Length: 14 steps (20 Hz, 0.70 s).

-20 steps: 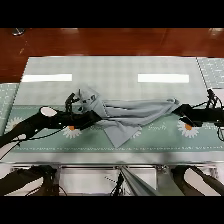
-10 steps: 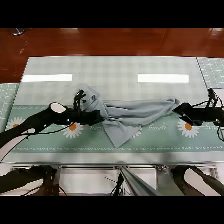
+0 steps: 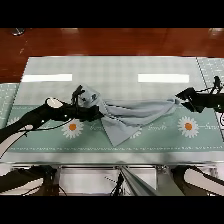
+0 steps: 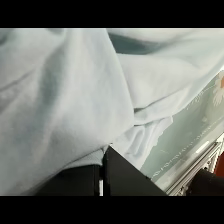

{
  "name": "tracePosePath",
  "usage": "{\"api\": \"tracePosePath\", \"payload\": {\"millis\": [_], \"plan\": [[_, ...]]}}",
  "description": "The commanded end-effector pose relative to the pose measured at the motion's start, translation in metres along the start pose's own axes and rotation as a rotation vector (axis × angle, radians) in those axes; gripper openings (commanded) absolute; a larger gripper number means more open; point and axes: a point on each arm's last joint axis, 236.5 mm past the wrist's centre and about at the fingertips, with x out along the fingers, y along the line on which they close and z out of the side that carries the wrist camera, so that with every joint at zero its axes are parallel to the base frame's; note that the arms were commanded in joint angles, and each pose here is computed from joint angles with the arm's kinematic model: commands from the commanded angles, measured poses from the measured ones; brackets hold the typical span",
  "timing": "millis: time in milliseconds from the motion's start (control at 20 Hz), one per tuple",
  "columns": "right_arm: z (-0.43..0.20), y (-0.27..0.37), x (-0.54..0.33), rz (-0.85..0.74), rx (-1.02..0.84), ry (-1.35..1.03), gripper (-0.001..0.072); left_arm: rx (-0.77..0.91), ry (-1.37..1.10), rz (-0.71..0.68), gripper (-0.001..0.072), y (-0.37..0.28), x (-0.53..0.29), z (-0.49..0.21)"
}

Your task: Fold the shirts.

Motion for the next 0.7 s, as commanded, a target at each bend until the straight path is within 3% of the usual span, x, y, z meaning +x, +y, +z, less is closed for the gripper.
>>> {"api": "tracePosePath", "payload": {"millis": [0,250,300,350,400,550,650], "plan": [[-0.005,0.008,0.025,0.035,0.025,0.074,0.0618,0.000,0.002,-0.003,0.0021,-0.001,0.000,0.000],[-0.043,0.017,0.057,0.018,0.042,0.211,0.0590,-0.024,-0.017,-0.035,0.0021,-0.008,-0.007,0.011],[-0.042,0.019,0.058,0.016,0.026,0.215,0.0401,-0.020,-0.027,-0.058,0.0021,-0.015,-0.015,0.021],[-0.039,0.023,0.057,0.018,-0.002,0.212,0.0144,-0.010,-0.035,-0.084,0.0021,-0.024,-0.024,0.031],[-0.035,0.030,0.055,0.032,-0.042,0.211,0.0026,0.005,-0.043,-0.108,0.0021,-0.034,-0.032,0.041],[-0.005,0.089,0.023,0.125,-0.201,0.183,0.0025,0.104,-0.103,-0.198,0.0021,-0.081,-0.074,0.083],[0.039,0.158,-0.029,0.191,-0.351,0.037,0.0025,0.238,-0.248,-0.251,0.0020,-0.134,-0.129,0.130]]}}
